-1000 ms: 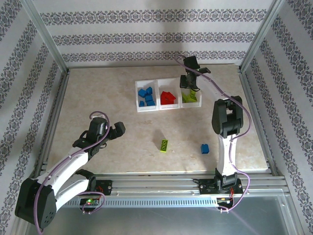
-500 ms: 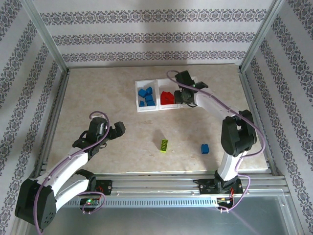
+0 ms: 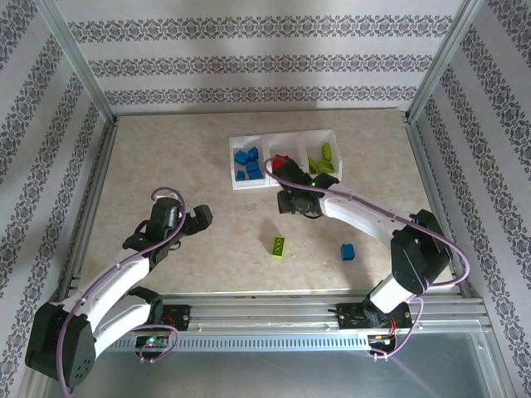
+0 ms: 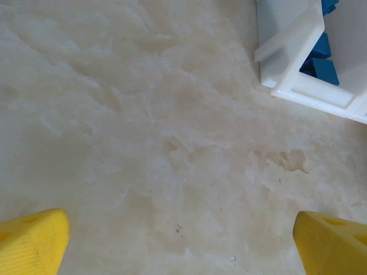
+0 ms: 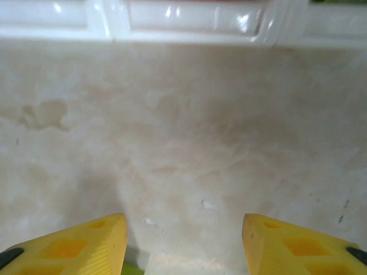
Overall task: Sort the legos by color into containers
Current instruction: Pick up the lego from the bottom-center of the table, then place the lego in the container, then pick up the lego from the bottom-right of the table.
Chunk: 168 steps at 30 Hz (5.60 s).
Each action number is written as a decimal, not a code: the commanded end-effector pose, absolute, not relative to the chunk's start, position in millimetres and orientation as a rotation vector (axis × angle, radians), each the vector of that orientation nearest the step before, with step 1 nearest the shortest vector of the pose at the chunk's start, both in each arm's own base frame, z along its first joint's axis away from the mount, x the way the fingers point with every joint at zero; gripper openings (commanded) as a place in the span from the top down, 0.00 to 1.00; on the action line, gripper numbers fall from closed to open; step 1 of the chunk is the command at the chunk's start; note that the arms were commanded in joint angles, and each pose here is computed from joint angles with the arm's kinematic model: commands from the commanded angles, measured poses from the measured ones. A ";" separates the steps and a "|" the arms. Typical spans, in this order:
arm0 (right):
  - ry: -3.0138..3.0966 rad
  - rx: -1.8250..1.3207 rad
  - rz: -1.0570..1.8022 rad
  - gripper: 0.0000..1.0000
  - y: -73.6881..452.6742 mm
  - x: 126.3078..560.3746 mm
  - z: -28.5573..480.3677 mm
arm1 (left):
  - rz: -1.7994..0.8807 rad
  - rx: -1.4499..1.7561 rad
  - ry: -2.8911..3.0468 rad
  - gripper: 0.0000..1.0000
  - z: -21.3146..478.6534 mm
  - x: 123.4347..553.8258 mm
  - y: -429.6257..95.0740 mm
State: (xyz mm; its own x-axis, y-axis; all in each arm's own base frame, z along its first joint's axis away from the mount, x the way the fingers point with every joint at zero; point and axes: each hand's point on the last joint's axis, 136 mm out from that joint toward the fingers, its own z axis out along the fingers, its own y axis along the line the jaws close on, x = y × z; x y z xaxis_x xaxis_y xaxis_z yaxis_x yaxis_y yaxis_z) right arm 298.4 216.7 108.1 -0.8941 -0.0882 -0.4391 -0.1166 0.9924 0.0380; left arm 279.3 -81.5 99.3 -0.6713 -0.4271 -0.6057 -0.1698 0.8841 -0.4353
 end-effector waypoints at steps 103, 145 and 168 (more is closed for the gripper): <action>2.588 0.030 -0.033 0.67 115.6 524.3 118.2 | -0.421 -0.441 2.304 0.00 102.2 279.4 -75.7; 2.508 0.005 -0.089 0.33 93.2 523.9 167.9 | -0.404 -0.405 2.303 0.00 110.6 281.0 -76.1; 2.374 0.387 -0.164 0.02 10.9 384.7 218.4 | -0.460 0.019 2.248 0.00 150.2 304.8 -170.2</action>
State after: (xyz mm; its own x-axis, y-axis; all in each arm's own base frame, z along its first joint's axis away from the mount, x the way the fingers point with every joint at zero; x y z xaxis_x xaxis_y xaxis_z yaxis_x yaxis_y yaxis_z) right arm 402.5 30.4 213.4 -0.7303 0.1623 -0.6636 0.2299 0.9731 -0.0150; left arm 291.1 -147.8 126.4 -0.7182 -0.1940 -0.6683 0.0740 0.9336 -0.3506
